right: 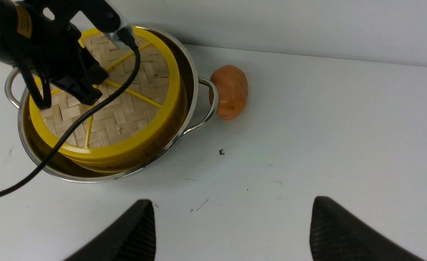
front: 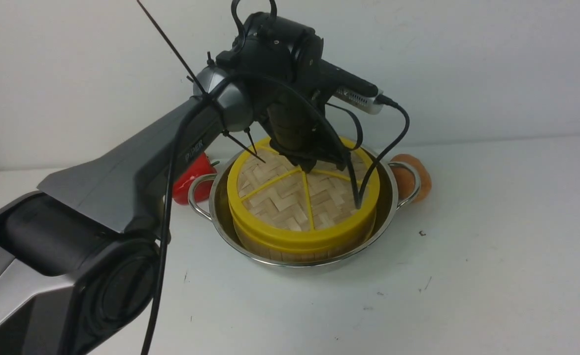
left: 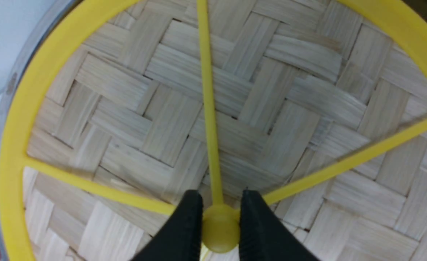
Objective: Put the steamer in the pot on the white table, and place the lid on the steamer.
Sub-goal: 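Place the yellow bamboo steamer lid onto the steamer in the pot with the left gripper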
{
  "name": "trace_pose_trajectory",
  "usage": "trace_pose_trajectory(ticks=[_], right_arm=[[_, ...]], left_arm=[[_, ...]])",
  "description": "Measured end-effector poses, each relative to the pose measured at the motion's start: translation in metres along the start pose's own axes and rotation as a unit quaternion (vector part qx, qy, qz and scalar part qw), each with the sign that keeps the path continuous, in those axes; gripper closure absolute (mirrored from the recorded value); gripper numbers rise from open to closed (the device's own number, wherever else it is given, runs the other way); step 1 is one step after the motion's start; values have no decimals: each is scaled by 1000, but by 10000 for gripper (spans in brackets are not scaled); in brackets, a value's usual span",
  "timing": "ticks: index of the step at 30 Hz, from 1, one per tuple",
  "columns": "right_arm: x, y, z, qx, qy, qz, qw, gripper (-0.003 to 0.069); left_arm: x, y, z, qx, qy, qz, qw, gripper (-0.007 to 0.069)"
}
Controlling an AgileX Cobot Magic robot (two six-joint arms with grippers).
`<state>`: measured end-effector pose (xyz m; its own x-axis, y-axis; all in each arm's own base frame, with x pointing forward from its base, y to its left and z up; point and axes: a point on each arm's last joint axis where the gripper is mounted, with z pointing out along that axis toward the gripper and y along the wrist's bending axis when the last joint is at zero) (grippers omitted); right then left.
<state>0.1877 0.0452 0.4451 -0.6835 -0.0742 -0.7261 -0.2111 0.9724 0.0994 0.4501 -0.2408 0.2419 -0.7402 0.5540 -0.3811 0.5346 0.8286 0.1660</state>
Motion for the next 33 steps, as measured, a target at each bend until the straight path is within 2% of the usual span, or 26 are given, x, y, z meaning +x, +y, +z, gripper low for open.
trace_pose_trajectory(ticks=[12, 33], right_arm=[[0, 0, 0, 2, 0, -1, 1000, 118], [0, 0, 0, 2, 0, -1, 1000, 118]], left_arm=[[1, 4, -5, -20, 5, -3, 1000, 508], [3, 4, -11, 2, 9, -3, 1000, 508]])
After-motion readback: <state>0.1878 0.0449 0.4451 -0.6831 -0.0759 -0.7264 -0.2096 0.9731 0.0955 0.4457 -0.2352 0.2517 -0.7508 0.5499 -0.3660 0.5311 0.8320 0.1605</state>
